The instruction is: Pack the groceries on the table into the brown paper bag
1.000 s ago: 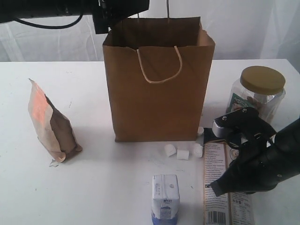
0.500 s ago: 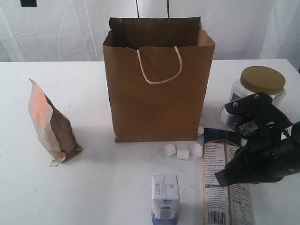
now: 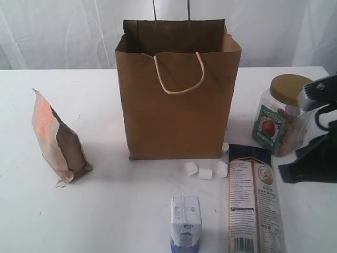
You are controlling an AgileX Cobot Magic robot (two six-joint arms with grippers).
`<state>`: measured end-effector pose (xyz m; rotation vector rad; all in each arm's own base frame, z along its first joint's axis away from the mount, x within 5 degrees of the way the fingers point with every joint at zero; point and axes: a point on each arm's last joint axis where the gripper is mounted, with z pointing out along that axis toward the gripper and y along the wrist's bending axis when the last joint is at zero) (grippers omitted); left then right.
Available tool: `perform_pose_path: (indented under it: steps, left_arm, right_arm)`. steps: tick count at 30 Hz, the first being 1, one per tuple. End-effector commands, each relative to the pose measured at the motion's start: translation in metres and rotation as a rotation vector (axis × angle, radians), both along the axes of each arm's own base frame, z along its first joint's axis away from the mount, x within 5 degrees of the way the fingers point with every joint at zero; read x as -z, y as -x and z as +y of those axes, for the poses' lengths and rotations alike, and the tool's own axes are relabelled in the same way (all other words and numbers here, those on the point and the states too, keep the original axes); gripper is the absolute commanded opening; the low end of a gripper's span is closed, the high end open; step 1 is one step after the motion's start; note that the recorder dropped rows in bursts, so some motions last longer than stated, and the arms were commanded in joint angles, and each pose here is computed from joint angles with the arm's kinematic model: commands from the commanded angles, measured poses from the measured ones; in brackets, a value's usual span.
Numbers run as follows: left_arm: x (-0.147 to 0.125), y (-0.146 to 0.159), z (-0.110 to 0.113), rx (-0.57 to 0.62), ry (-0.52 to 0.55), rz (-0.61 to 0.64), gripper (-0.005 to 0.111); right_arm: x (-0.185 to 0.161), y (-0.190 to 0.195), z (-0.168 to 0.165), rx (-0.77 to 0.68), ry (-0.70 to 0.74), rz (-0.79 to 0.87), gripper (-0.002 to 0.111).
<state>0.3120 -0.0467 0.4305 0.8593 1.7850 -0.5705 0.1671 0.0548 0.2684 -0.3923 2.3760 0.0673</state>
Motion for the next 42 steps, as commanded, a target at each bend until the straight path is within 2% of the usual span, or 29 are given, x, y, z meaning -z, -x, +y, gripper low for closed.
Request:
perform_pose_path:
  steps: [1,5,8,13,17,20,24,27,34,38,42]
  left_arm:
    - [-0.012,0.011,0.015,-0.294,0.072,0.147,0.0]
    - [-0.013,0.02,0.026,-0.489,0.104,0.256,0.0]
    - [-0.012,0.03,0.034,-0.618,0.122,0.274,0.0]
    - [0.003,0.055,0.053,-0.868,0.06,0.272,0.0]
    - [0.023,0.084,0.067,-1.033,-0.006,0.28,0.0]
    - [0.034,0.108,0.073,-1.127,0.014,0.234,0.0]
    - [0.054,0.133,0.071,-1.122,0.05,0.132,0.0]
    - [0.074,0.15,0.068,-1.105,0.063,0.099,0.0]
    - [0.146,0.185,0.064,-1.079,0.051,0.116,0.0]
    - [0.174,0.198,0.061,-1.068,0.057,0.117,0.0]
    - [0.195,0.207,0.061,-1.07,0.039,0.154,0.0]
  right_arm:
    - [-0.016,0.001,-0.025,0.211,0.077,-0.164,0.0]
    - [-0.024,0.001,-0.042,0.403,0.133,-0.242,0.0]
    - [-0.029,0.0,-0.052,0.492,0.192,-0.307,0.0]
    - [-0.032,-0.01,-0.06,0.5,0.138,-0.373,0.0]
    - [-0.02,-0.026,-0.072,0.537,0.089,-0.329,0.0]
    - [-0.008,-0.039,-0.079,0.536,0.048,-0.267,0.0]
    - [0.013,-0.053,-0.087,0.563,-0.026,-0.137,0.0]
    - [0.02,-0.061,-0.09,0.536,-0.049,-0.07,0.0]
    - [0.009,-0.075,-0.118,0.597,-0.096,0.031,0.0]
    - [-0.003,-0.089,-0.133,0.599,-0.16,0.054,0.0]
    - [-0.007,-0.118,-0.158,0.633,-0.285,0.04,0.0]
